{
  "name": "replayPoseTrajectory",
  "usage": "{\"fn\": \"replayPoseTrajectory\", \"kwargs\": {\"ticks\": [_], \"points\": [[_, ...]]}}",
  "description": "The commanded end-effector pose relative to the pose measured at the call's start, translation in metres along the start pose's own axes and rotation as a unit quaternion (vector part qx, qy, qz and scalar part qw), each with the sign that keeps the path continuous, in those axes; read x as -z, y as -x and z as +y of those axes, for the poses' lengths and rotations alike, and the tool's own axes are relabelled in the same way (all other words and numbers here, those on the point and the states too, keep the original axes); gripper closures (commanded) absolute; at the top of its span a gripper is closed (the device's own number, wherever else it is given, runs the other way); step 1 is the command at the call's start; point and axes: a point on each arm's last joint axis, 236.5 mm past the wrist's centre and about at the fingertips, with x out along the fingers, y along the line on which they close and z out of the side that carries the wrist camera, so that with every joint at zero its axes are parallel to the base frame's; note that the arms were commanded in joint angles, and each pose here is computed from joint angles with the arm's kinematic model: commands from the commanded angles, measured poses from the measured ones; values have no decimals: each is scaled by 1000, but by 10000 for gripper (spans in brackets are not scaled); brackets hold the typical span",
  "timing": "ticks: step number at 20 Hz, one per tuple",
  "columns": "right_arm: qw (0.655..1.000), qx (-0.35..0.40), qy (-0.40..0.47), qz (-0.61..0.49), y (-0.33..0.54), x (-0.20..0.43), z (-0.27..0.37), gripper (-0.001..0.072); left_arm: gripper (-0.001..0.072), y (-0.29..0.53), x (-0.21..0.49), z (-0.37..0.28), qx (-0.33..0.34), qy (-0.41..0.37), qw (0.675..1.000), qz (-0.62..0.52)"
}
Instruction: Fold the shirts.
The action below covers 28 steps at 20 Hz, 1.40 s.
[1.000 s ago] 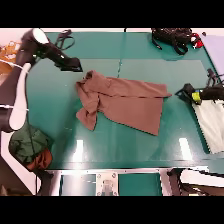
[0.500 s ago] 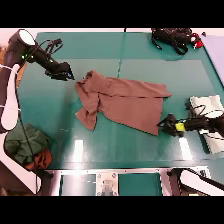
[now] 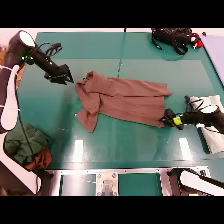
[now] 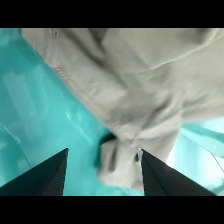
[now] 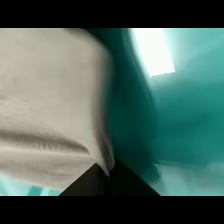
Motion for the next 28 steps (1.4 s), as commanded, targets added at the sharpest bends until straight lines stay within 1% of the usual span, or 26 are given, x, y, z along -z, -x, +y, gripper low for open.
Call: {"fn": "replayPoseTrajectory", "kwargs": {"ticks": [1,6,8,11,16,17,18,19,20,21,23,26,28], "points": [[1000,6,-2,-15,15,-17,-5,695,188,-24,29,-5,17,37,997,63],[1000,6,18,-8,10,-12,1,694,188,-93,75,-33,18,30,988,149],[1000,6,20,-8,10,-11,1,695,188,-120,88,-42,13,23,987,161],[1000,6,21,-7,10,-11,1,694,188,-143,88,-55,13,13,989,147],[1000,6,25,-6,9,-10,2,695,189,-153,59,-63,18,11,996,83],[1000,6,25,-6,9,-10,2,695,223,-154,56,-63,18,12,997,78],[1000,6,25,-6,9,-10,2,694,407,-154,57,-64,20,8,997,78],[1000,6,25,-6,9,-10,2,695,570,-153,59,-66,24,0,996,83],[1000,6,25,-6,9,-10,2,694,653,-150,62,-66,23,-10,995,92],[1000,7,25,-6,9,-10,2,694,678,-146,65,-64,17,-19,995,101],[1000,7,25,-7,10,-11,1,695,678,-132,66,-57,-12,-39,993,114],[999,29,37,-14,16,-18,-9,696,678,-109,68,-44,-59,-63,987,136],[999,43,18,-28,26,-29,-24,696,678,-99,71,-33,-81,-63,984,146]]}}
